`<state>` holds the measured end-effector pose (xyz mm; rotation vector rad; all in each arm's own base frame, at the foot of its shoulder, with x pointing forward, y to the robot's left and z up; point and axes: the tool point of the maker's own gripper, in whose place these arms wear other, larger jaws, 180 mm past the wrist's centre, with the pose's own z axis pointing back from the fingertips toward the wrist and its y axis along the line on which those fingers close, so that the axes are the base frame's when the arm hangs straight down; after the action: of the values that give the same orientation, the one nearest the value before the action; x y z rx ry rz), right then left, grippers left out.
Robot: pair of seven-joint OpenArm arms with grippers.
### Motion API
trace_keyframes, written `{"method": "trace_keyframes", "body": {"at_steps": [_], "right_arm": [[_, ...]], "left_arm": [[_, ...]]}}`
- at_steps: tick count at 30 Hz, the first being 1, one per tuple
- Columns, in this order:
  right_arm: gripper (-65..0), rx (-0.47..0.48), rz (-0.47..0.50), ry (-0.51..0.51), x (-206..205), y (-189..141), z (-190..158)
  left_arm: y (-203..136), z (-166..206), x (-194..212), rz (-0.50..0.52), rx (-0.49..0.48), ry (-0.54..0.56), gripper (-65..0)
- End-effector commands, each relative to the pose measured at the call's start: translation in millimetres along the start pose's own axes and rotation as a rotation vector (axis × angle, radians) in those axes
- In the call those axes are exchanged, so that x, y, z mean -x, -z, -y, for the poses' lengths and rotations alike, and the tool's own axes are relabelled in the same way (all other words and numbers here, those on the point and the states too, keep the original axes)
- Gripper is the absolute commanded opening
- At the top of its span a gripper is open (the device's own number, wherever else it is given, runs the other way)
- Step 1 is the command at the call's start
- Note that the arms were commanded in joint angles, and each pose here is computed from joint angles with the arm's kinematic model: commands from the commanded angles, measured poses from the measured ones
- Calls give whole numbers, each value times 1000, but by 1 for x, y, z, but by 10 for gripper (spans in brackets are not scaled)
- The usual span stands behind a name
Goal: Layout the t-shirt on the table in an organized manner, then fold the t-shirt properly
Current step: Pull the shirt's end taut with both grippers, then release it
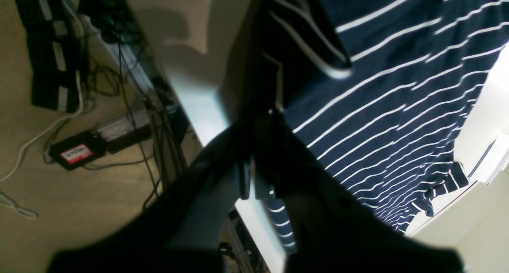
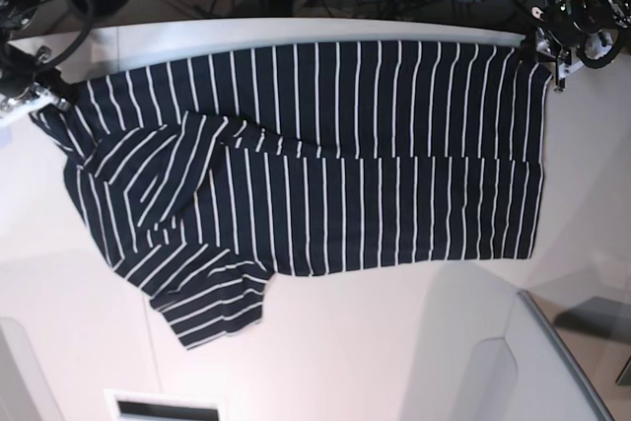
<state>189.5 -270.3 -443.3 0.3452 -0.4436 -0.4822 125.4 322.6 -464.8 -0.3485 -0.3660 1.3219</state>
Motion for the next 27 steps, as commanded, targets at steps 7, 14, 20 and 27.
{"method": "trace_keyframes", "body": {"at_steps": [7, 14, 20, 27], "right_arm": [[-647, 13, 8, 32, 10, -3, 6], [-647, 18, -12, 49, 22, -3, 9], [-644, 24, -27, 57, 31, -4, 11], [-644, 27, -32, 133, 35, 0, 9]], "left_arm": [[-9, -9, -13, 41, -24, 24, -650], [-12, -7, -19, 53, -26, 35, -650], [-12, -7, -19, 52, -26, 35, -650], [-15, -16, -18, 49, -45, 35, -550]]}}
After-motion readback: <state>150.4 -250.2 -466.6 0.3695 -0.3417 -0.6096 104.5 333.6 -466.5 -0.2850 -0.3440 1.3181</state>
